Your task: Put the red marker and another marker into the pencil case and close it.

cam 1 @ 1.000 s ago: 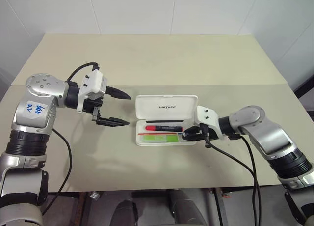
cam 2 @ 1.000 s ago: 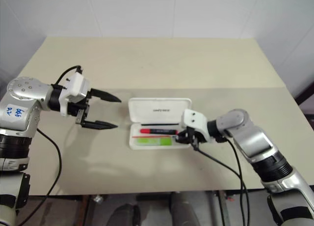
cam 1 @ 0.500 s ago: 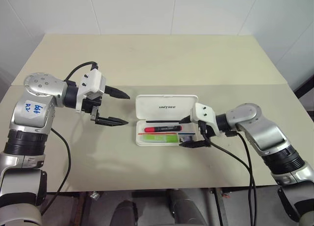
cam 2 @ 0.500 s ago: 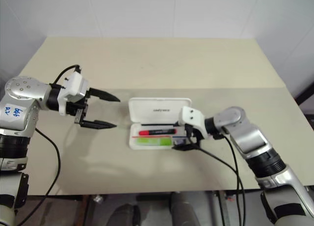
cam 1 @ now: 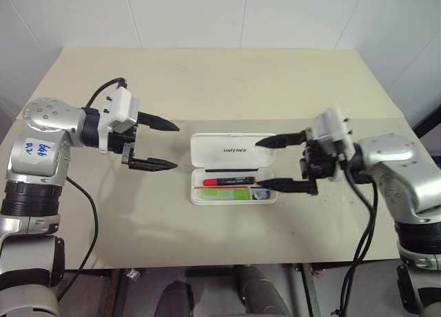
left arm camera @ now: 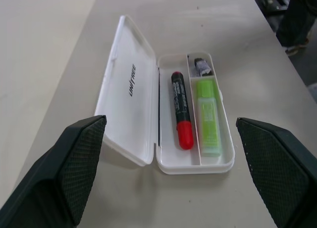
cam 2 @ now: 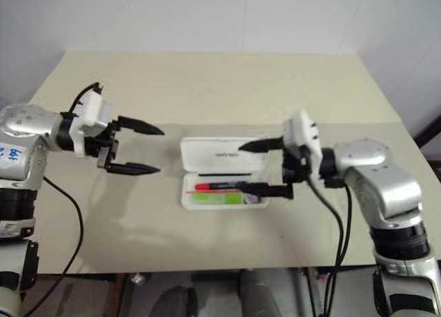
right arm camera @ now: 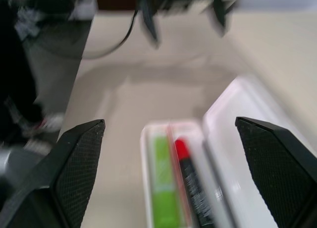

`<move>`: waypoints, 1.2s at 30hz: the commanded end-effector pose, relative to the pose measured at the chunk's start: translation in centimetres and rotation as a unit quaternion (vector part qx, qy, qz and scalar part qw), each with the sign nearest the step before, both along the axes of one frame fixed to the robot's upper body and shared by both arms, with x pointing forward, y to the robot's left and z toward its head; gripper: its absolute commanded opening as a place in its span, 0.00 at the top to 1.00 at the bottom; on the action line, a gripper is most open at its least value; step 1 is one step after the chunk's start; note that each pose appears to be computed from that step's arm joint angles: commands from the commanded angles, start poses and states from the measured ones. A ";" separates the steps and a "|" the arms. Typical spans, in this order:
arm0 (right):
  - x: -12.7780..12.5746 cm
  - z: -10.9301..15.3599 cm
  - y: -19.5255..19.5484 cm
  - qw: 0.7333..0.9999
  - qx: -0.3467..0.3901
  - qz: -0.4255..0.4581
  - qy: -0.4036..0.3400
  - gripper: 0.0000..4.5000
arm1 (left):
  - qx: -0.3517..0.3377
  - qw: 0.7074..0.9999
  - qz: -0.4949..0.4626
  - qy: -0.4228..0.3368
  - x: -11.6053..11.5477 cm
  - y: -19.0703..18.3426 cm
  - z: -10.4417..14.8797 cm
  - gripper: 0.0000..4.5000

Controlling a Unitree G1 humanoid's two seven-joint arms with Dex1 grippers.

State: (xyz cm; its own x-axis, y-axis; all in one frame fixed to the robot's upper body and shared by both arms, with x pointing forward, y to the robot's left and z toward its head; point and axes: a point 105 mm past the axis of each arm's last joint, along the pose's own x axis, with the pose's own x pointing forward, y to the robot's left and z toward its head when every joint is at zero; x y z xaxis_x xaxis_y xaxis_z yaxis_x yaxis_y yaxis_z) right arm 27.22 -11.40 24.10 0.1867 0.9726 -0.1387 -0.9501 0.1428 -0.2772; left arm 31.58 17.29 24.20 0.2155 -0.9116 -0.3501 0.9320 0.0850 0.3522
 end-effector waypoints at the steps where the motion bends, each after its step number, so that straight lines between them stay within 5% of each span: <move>1: -0.2 1.5 -1.4 0.999 0.005 -0.033 -0.034 0.00 | -0.026 0.999 0.018 -0.015 0.1 1.2 0.9 0.09; 13: 0.8 1.3 -3.2 0.996 -0.005 -0.078 -0.053 0.00 | -0.065 0.998 0.008 0.000 0.4 1.1 0.6 0.97; 23: 2.5 1.3 -3.4 0.992 0.000 -0.106 -0.061 0.00 | -0.106 0.986 0.128 -0.028 6.6 0.6 -0.2 1.00; 36: 2.4 0.7 -2.4 0.993 0.010 -0.108 -0.053 0.00 | -0.090 0.995 0.032 -0.005 6.5 -4.6 -2.7 1.00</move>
State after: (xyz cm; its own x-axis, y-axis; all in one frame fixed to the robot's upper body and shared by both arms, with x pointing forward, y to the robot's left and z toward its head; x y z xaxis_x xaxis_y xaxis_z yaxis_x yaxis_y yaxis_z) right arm 30.05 -14.04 23.93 0.4056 0.9071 -0.1128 -0.8737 0.3485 -0.3395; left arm 38.41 13.27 19.37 0.3047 -0.9270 -0.2185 0.9317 0.2425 0.2705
